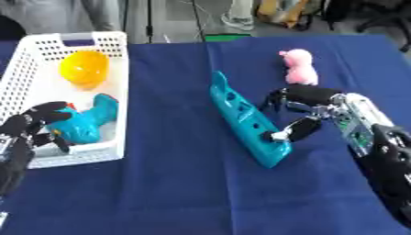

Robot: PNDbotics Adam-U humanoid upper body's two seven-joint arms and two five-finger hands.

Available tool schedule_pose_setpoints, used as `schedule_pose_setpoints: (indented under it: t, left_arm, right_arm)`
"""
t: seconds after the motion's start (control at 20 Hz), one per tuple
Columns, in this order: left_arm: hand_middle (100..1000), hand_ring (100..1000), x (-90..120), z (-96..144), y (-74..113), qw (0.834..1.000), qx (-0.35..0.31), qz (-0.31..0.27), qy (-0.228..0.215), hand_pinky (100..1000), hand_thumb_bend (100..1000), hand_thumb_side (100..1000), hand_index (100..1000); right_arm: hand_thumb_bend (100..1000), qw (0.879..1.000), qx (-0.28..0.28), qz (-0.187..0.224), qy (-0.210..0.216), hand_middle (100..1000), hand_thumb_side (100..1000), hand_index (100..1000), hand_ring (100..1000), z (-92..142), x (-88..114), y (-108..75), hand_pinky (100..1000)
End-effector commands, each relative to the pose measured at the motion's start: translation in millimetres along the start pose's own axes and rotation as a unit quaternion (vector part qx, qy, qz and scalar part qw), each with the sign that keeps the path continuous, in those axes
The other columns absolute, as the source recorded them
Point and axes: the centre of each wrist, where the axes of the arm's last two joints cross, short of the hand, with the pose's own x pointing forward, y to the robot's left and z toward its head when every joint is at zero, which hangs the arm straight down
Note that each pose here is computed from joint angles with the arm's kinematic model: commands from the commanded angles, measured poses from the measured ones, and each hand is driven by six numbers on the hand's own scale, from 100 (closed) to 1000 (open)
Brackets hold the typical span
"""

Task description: Pick up objects on the table and place them in the box.

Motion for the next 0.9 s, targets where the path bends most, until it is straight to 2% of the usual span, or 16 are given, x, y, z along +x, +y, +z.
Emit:
schedule_pose_setpoints:
  t: [0.05,0.35,0.45,0.9]
  left_arm:
    - [840,836,4,-2,2.4,1.0,0.001,-0.003,-0.008,457,280,1000,771]
    - [840,836,3,-1,2.4,1.0,0.001,-0.002,-0.007,457,279,1000,771]
    - [840,836,2,0,2.7,1.0,0.001,-0.002,-0.004,457,279,1000,771]
    - [840,837,-3,7,4.6,1.0,0.001,-0.006,0.012,457,280,1000,771]
  right_arm:
    - [485,1.0,0.011,0.014,-0.002,757,693,834,664,-1,2,-2.4,535]
    - [490,1.0,0.007,0.02,0.0,762,708,841,667,-1,1,-6.8,536]
    - [494,1.0,0.006,0.022,-0.009,763,743,843,666,0,0,-11.1,532]
    - [445,0.999,0.006,0.01,-0.044,767,762,847,674,10,-4,-38.0,527]
